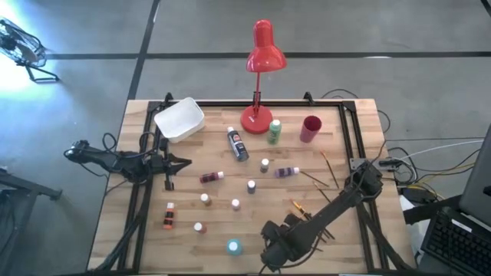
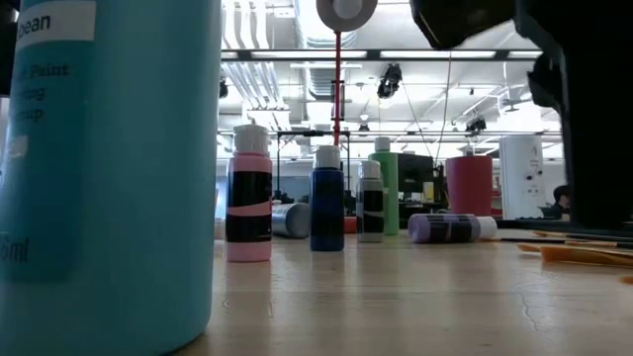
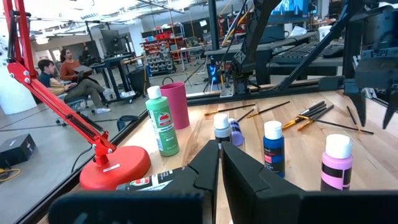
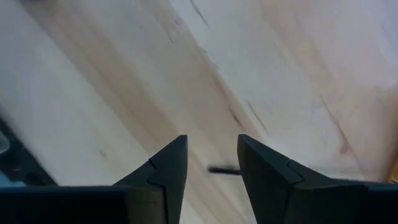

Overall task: Pick & Place Paint Supplies
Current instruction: Put the gold paintbrush into the pink cup

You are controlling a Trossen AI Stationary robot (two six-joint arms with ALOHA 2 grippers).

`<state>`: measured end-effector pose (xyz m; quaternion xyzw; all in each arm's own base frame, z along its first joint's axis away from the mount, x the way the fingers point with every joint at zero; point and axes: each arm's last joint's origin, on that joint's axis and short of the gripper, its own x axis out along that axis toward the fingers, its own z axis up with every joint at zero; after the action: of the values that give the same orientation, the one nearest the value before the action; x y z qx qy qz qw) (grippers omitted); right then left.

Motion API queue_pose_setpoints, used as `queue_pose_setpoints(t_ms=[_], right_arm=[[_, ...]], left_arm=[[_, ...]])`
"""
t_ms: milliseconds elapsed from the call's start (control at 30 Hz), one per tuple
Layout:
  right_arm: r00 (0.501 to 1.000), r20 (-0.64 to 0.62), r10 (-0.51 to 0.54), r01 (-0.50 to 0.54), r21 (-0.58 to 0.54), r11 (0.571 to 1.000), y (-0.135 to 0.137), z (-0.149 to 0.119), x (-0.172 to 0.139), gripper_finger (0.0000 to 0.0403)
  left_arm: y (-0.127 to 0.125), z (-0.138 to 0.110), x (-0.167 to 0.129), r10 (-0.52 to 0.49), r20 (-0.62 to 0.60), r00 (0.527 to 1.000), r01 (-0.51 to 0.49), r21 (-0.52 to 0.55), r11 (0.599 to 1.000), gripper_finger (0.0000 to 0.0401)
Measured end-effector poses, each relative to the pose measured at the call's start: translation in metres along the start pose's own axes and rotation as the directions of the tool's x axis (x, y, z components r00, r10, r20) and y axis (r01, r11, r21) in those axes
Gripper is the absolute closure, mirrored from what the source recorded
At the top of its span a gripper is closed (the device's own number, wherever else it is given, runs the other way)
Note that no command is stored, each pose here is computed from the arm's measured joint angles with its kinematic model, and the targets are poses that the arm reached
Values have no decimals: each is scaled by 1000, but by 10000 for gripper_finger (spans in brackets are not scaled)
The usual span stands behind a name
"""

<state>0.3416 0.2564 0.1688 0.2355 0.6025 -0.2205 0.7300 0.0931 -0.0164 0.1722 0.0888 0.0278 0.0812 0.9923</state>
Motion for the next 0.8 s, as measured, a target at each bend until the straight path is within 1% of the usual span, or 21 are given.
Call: queue_pose_setpoints(t_ms=[100, 300, 433, 800], right_arm=[[999, -36, -11, 11, 7, 1000, -3, 0, 4, 258], [999, -38, -13, 13, 2, 1000, -4, 0, 5, 236], [999, -42, -27, 27, -1, 1000, -6, -1, 8, 229], [996, -54, -68, 68, -11, 998, -14, -5, 18, 255]], left_arm=[[0, 0, 0, 0, 0, 1000, 0, 0, 1000, 376], [0, 0, 0, 0, 0, 1000, 0, 0, 1000, 376], [0, 0, 0, 0, 0, 1000, 0, 0, 1000, 376], [0, 0, 0, 0, 0, 1000, 0, 0, 1000, 376]])
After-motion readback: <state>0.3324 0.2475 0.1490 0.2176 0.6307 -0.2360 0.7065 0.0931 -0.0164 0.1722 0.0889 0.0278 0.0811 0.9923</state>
